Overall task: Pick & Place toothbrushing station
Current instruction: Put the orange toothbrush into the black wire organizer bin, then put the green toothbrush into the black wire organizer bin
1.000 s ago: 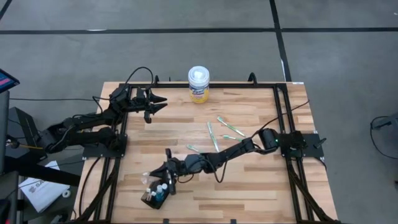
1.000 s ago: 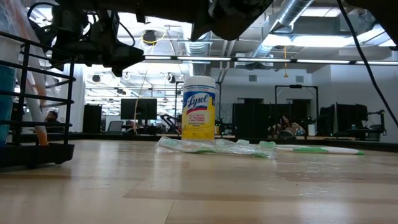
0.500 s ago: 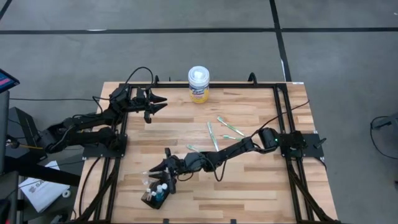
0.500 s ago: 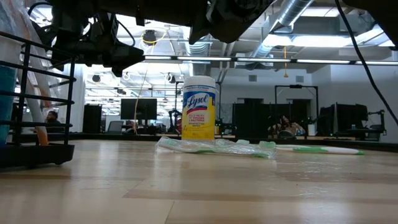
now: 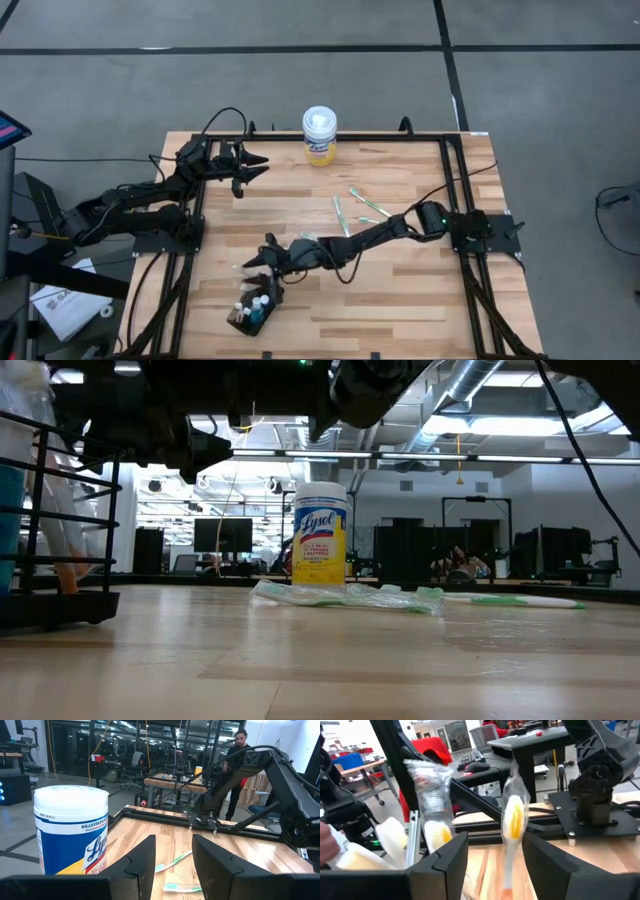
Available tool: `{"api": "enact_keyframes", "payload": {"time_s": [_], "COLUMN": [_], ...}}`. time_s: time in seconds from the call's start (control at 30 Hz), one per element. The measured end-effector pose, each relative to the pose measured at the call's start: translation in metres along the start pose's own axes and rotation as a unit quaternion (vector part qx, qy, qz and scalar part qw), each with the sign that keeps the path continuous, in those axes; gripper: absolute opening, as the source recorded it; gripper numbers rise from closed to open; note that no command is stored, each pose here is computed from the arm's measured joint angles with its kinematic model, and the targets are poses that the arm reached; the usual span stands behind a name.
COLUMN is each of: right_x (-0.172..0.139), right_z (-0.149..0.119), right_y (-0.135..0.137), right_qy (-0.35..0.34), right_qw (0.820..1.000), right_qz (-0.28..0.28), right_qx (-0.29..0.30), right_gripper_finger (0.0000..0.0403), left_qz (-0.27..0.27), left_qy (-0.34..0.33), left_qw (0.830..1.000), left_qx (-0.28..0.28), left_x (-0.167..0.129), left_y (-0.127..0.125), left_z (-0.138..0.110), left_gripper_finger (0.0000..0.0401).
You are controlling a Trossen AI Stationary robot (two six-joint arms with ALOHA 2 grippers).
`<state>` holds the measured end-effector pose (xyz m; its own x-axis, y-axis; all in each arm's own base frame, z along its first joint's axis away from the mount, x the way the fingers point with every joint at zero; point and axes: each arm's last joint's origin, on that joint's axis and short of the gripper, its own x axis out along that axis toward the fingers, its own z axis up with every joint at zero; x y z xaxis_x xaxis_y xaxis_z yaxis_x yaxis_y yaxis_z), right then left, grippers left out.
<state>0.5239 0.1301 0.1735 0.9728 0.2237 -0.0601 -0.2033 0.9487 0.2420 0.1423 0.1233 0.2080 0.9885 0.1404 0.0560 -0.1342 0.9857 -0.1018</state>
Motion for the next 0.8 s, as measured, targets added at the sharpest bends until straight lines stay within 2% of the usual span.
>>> {"api": "enact_keyframes", "payload": {"time_s": [0.17, 0.43, 0.53, 0.67, 0.8], "right_x": [-0.004, -0.013, -0.018, -0.030, -0.053], "right_z": [0.019, 0.042, 0.057, 0.083, 0.132], "right_y": [0.003, -0.004, -0.006, -0.006, -0.013], "right_qy": [-0.008, 0.016, 0.019, 0.026, -0.002], "right_qw": [1.000, 1.000, 0.999, 0.999, 0.999], "right_qz": [0.022, 0.007, 0.017, 0.020, 0.016], "right_qx": [-0.002, -0.025, -0.031, -0.043, -0.049], "right_gripper_finger": [0.0200, 0.0219, 0.0219, 0.0220, 0.0219], "left_qz": [0.000, 0.000, 0.000, 0.000, 0.000], "left_qy": [0.000, 0.002, 0.002, 0.002, 0.002], "left_qw": [1.000, 1.000, 1.000, 1.000, 0.999], "left_qx": [0.000, -0.001, -0.001, -0.005, -0.032], "left_x": [0.000, 0.000, 0.000, 0.000, 0.000], "left_y": [0.000, 0.000, 0.000, 0.000, 0.000], "left_z": [0.000, 0.000, 0.000, 0.000, 0.000], "left_gripper_finger": [0.0123, 0.0123, 0.0123, 0.0123, 0.0123]}}
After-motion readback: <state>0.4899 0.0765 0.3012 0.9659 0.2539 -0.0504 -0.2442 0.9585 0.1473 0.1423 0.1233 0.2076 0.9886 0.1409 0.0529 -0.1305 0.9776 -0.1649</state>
